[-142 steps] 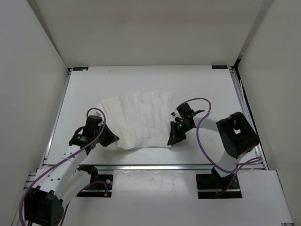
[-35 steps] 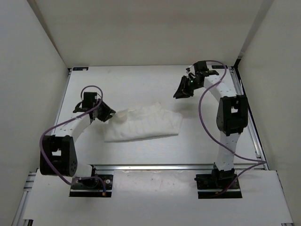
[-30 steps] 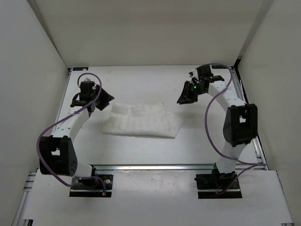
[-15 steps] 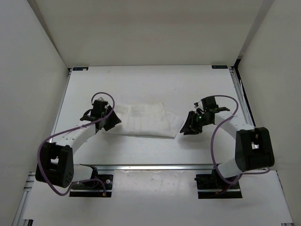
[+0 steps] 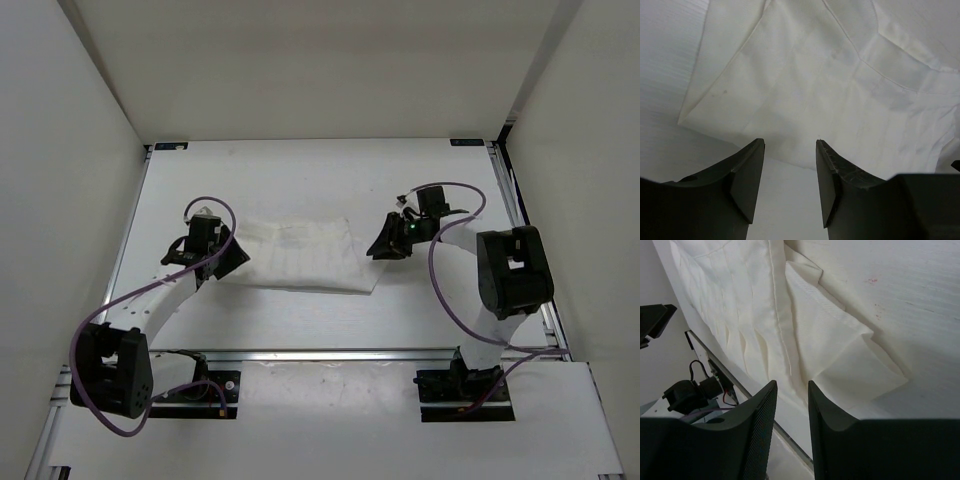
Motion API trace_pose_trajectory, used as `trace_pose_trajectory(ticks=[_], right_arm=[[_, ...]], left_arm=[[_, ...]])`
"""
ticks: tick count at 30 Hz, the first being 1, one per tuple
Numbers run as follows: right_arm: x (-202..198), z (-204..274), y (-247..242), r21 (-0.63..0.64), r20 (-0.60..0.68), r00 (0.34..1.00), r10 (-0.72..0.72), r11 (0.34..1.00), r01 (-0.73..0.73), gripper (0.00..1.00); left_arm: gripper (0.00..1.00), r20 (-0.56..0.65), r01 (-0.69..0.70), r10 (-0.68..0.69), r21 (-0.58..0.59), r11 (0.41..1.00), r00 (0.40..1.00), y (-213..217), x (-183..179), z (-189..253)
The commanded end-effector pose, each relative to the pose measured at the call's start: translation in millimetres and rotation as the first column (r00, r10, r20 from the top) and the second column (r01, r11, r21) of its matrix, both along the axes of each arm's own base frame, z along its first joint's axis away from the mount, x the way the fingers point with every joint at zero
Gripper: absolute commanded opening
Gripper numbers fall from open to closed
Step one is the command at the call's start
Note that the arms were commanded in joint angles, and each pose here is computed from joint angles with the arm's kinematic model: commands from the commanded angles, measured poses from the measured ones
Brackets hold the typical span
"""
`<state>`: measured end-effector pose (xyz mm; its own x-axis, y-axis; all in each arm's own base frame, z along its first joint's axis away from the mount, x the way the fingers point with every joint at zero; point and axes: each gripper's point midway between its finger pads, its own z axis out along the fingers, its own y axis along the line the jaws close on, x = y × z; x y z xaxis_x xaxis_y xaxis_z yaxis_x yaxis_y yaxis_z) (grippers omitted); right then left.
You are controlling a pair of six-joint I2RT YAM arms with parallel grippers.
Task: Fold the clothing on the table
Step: Fold the skirt
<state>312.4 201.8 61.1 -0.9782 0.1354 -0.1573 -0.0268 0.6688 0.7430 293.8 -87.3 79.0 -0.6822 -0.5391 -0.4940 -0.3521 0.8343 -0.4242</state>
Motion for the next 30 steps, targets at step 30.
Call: trace_pose_trajectory(ticks=[30], right_arm=[[-18, -16, 41, 0.101, -0.044, 0.99, 0.136, 0.986, -0.131, 0.37]], left_arm=[[0.56, 0.025, -0.069, 0.067, 0.061, 0.996, 0.997, 30, 29, 15]])
